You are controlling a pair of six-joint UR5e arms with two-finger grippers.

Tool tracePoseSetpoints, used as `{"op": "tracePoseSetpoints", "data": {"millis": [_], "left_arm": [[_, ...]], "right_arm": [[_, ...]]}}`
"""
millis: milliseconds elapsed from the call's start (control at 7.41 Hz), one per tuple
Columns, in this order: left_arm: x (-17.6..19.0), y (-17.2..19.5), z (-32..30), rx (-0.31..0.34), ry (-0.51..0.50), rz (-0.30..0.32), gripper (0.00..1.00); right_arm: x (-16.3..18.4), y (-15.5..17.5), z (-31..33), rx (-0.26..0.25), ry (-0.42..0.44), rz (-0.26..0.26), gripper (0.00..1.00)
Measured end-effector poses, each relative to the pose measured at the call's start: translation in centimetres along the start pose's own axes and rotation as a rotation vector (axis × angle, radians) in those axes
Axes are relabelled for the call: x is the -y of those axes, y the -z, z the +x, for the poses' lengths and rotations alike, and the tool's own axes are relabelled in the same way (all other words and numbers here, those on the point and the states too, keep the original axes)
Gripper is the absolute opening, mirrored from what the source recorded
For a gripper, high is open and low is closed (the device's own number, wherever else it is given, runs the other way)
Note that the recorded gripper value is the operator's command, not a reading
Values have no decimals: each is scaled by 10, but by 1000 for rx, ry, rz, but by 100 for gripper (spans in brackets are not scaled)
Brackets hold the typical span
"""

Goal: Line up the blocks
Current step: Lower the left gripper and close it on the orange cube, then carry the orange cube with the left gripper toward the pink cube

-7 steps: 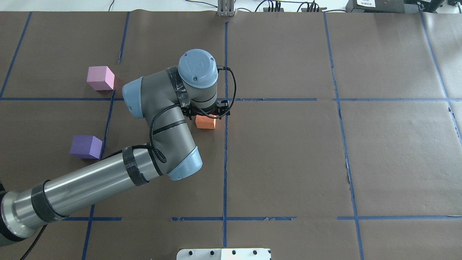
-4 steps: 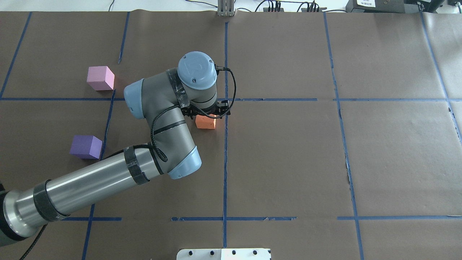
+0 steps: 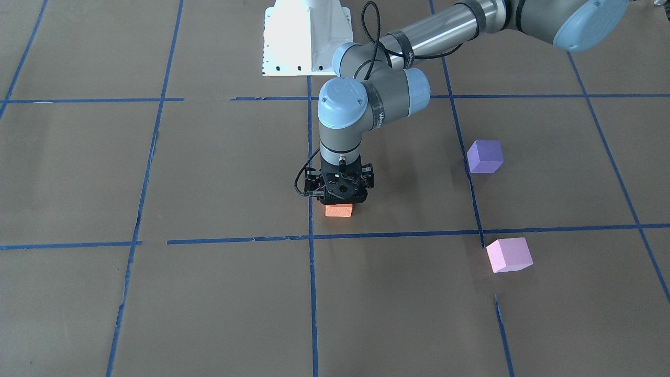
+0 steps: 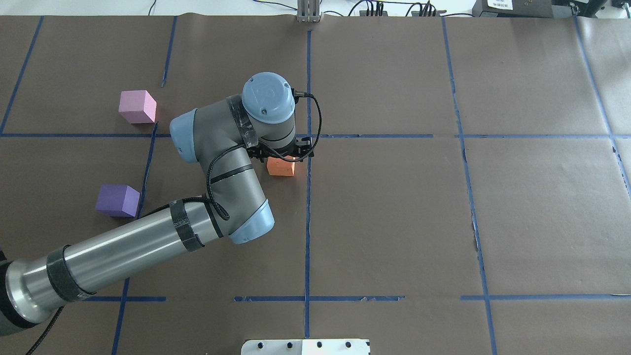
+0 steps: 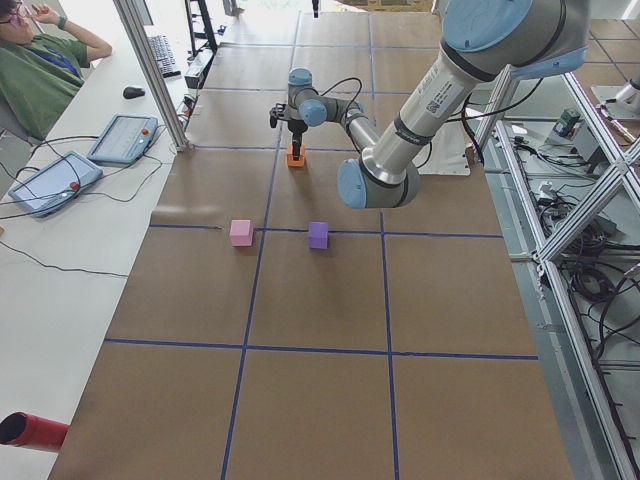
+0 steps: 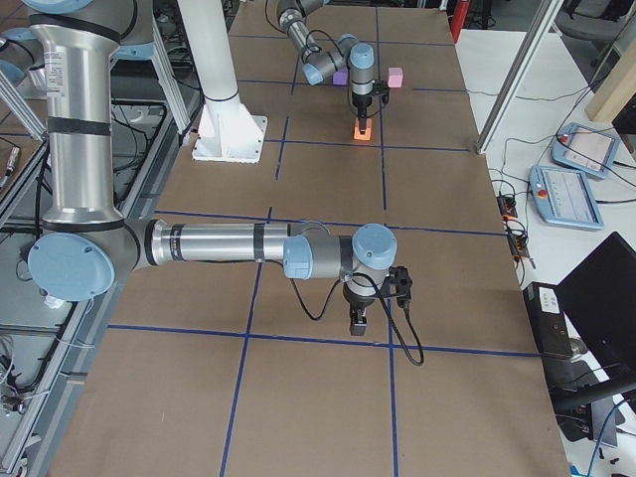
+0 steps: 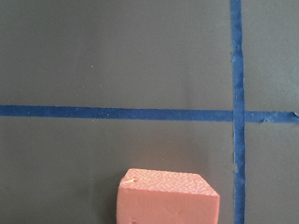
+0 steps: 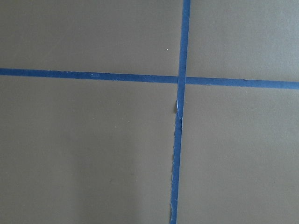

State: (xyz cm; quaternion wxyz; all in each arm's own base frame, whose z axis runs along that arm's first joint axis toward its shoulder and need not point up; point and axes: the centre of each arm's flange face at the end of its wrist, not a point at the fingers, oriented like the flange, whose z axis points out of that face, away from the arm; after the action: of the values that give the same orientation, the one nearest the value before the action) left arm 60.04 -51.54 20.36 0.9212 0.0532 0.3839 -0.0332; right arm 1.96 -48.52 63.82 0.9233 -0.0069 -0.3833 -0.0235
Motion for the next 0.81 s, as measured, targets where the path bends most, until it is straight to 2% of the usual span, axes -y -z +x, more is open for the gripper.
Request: {"op": "tracePoseSetpoints", "data": {"millis": [270,405,675,810], "left_arm": [[1,-1,-1,4,1,11,48],[1,-2,-2,4,0,12,33],[0,1,-1,-12,-7,20,10],[-3,14,0,-25,-10,25,2]], "right_arm": [[0,0,0,0,0,0,100],[0,0,0,1,0,0,100],[0,0,0,1,0,0,100],[0,0,0,0,0,0,100]]}}
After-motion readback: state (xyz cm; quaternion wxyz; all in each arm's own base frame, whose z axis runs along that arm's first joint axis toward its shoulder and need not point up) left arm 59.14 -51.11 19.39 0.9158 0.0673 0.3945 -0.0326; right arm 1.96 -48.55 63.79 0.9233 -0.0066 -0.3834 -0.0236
